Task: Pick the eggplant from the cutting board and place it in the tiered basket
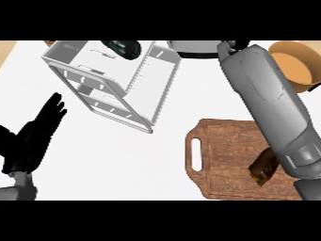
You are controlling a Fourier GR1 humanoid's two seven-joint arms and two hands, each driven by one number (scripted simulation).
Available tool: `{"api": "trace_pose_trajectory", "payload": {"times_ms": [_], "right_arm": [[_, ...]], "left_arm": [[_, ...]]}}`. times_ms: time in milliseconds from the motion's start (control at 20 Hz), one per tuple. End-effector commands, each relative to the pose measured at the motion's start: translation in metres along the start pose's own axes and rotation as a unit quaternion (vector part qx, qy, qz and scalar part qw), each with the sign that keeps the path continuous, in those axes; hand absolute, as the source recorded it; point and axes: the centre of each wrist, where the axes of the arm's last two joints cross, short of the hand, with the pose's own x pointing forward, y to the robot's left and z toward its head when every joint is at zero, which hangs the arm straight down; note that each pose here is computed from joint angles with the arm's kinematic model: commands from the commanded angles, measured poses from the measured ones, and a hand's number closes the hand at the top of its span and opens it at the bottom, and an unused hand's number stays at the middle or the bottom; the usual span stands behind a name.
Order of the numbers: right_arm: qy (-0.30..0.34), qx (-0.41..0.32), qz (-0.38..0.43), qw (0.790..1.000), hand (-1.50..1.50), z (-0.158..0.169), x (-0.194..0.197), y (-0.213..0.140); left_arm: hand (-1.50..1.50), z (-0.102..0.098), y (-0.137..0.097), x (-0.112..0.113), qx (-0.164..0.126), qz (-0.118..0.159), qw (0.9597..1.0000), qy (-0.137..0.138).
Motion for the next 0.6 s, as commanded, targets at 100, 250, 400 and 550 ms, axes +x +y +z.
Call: {"api": "trace_pose_trajectory", "payload": {"times_ms": [100,250,400,550], "right_arm": [[-0.014,-0.034,0.002,0.999,-1.50,-0.026,-0.005,-0.085],[-0.015,-0.029,0.004,0.999,-1.50,-0.019,-0.005,-0.121],[-0.016,-0.027,0.003,1.000,-1.50,-0.018,-0.008,-0.162],[-0.025,-0.025,0.012,0.999,-1.50,-0.026,0.012,-0.200]], "left_arm": [[0.00,0.003,0.016,0.006,0.012,0.000,0.9999,-0.004],[0.00,-0.001,-0.004,0.005,0.003,-0.001,1.0000,-0.005],[0.00,0.005,0.006,-0.017,0.006,0.003,1.0000,0.000],[0.00,-0.011,0.014,0.001,0.003,0.009,1.0000,0.000]]}}
